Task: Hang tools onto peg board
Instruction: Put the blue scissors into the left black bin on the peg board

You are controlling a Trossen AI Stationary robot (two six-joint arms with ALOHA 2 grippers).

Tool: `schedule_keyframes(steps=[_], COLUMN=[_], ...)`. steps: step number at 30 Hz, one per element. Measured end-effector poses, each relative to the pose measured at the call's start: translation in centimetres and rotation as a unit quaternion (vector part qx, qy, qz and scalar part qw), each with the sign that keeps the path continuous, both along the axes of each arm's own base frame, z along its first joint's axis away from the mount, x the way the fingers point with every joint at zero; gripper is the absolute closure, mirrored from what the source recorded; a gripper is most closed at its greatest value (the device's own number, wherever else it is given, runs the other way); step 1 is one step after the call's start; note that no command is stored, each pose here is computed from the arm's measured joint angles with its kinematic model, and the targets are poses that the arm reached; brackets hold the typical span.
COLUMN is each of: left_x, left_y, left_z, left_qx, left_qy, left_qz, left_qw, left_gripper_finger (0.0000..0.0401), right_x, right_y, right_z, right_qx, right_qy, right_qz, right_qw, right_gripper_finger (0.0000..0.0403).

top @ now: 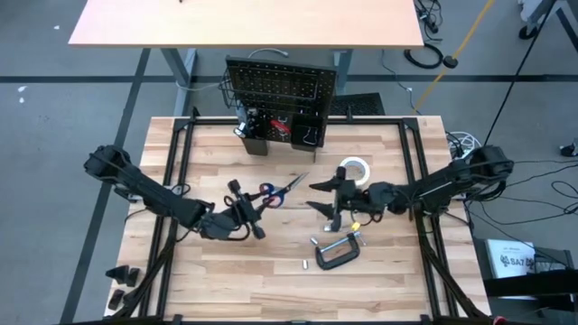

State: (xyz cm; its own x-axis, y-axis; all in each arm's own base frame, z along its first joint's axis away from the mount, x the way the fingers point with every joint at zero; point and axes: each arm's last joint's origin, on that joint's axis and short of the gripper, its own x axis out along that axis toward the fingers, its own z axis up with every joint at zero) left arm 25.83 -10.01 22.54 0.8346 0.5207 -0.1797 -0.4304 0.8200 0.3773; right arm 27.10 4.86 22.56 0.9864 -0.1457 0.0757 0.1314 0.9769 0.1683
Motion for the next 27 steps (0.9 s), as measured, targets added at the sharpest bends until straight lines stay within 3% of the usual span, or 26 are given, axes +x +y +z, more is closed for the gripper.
schedule_keyframes(steps=[7,17,21,25,27], left_x=[2.2,3.8,3.9,3.9,3.9], left_y=[-1.0,-1.7,-1.8,-1.7,-1.7], left_z=[-1.4,-1.5,-1.8,-1.9,-1.9], left_qx=[0.055,0.088,0.092,0.093,0.094], left_qy=[0.046,0.060,0.066,0.069,0.070], left_qz=[0.021,0.043,0.045,0.046,0.045], left_qw=[0.997,0.993,0.993,0.992,0.992], left_gripper_finger=[0.0325,0.0325,0.0325,0.0325,0.0325], right_x=[3.8,5.9,6.2,6.4,6.4], right_y=[0.9,0.9,0.9,1.0,1.1], right_z=[0.8,0.4,-0.1,-0.4,-0.3], right_qx=[0.001,0.027,0.045,0.047,0.045], right_qy=[-0.002,-0.003,-0.001,0.001,0.000], right_qz=[-0.004,-0.089,-0.093,-0.089,-0.086], right_qw=[1.000,0.996,0.995,0.995,0.995], right_gripper_finger=[0.0131,0.0158,0.0223,0.0355,0.0383])
